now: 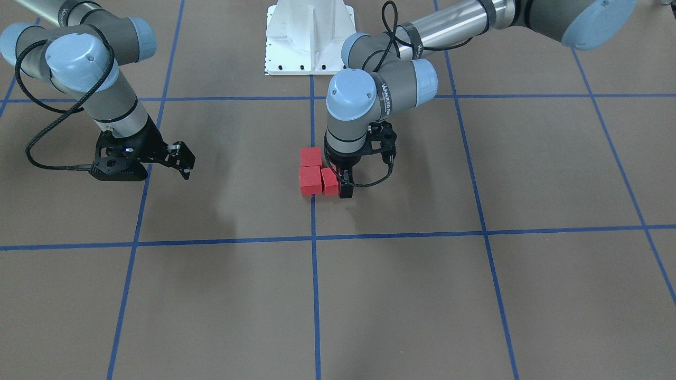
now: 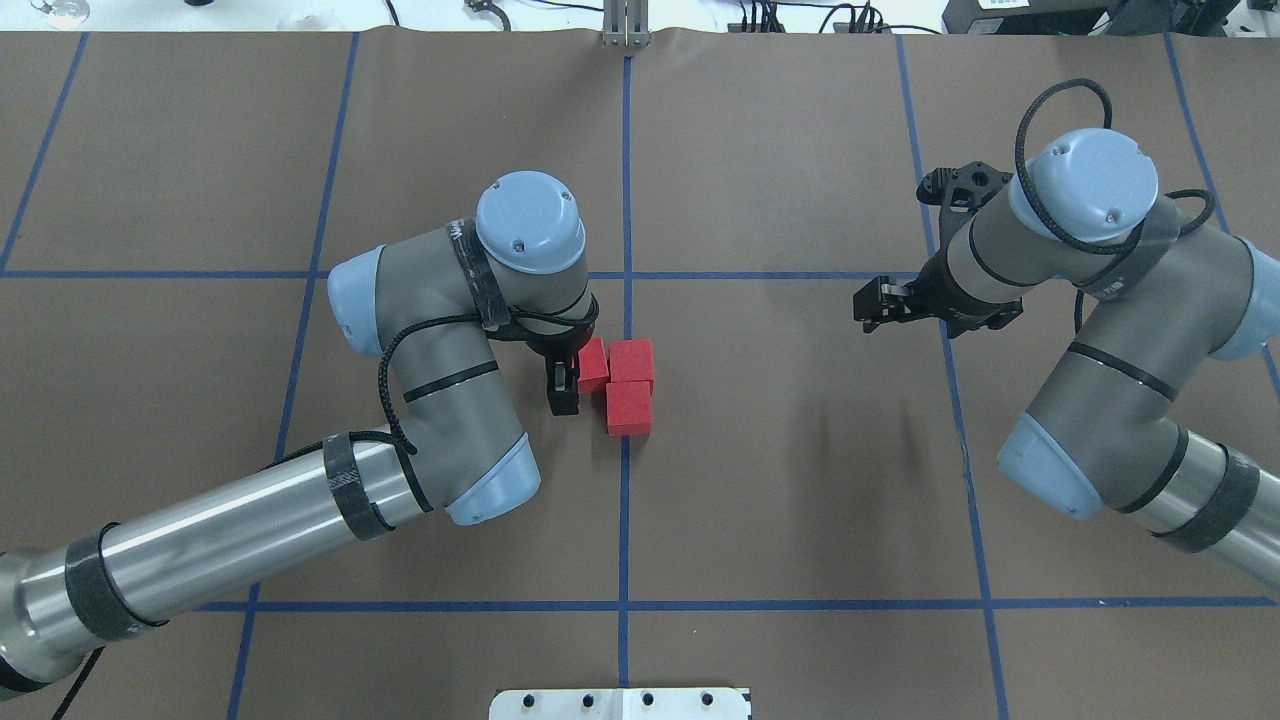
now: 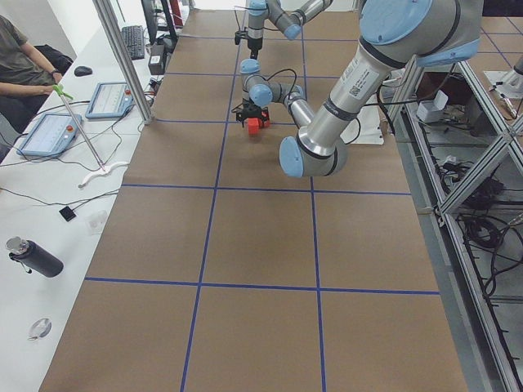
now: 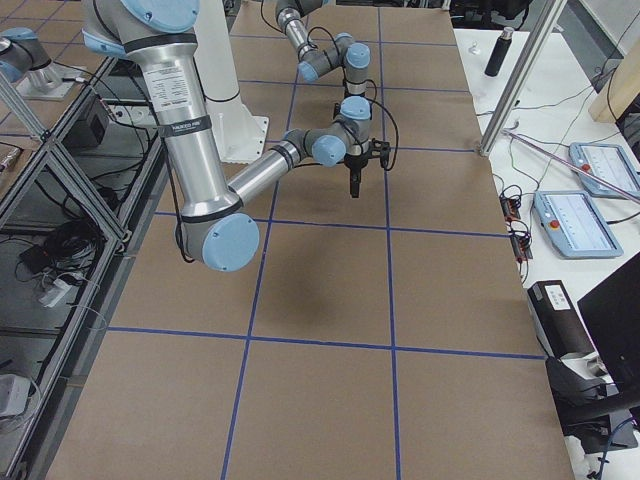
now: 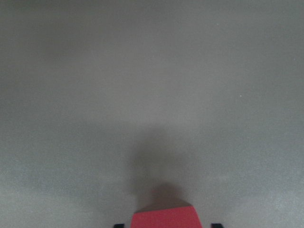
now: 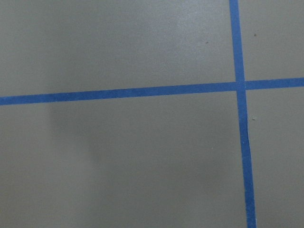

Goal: Form red blocks into L shape at center
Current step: 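Push the red cube against the row's far-end cube with the left gripper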

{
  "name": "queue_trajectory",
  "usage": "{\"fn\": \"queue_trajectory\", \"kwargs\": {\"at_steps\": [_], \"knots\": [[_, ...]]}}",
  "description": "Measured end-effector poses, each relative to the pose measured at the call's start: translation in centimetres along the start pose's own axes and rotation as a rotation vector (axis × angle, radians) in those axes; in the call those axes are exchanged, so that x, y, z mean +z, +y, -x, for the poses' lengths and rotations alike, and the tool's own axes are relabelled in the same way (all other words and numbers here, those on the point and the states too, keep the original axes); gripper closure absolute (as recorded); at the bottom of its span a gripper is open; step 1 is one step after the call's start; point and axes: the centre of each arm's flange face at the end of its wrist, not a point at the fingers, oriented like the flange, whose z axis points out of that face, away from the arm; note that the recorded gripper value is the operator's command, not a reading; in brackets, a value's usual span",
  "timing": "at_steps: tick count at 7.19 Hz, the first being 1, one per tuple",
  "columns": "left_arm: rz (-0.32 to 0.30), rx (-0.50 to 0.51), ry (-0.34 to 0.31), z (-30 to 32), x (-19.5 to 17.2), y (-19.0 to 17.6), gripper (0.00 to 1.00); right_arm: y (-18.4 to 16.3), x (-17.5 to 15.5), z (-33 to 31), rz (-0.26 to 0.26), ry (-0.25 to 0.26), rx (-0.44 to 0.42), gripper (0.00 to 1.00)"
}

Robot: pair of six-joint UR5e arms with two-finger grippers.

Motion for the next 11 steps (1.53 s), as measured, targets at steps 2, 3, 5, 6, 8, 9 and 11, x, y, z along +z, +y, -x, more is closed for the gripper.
{"fn": "queue_trajectory", "kwargs": {"at_steps": [2, 3, 5, 6, 8, 9, 11], "knots": [[0.009, 0.004, 0.002, 0.0, -0.5, 0.5, 0.0, 0.0, -0.1, 0.1, -0.001, -0.002, -0.001, 0.0], [0.01, 0.006, 0.002, 0.1, -0.5, 0.6, 0.0, 0.0, -0.1, 0.1, -0.001, -0.003, -0.001, 0.0], [0.012, 0.009, -0.001, 0.2, -0.5, 0.7, 0.0, 0.0, -0.1, 0.0, -0.001, -0.001, 0.0, 0.0], [0.014, 0.013, -0.005, 0.5, -0.4, 0.9, 0.0, 0.0, 0.0, 0.0, 0.0, 0.0, 0.0, 0.0], [0.018, 0.024, -0.016, 1.4, -0.2, 1.4, 0.0, 0.0, 0.0, 0.0, 0.001, 0.0, 0.0, 0.0], [0.02, 0.027, -0.018, 1.6, -0.2, 1.5, 0.0, 0.0, 0.0, 0.0, 0.001, 0.0, 0.0, 0.0], [0.032, 0.031, -0.027, 1.9, -0.6, 1.8, 0.0, 0.0, 0.0, 0.0, 0.001, -0.001, 0.0, 0.0]]}}
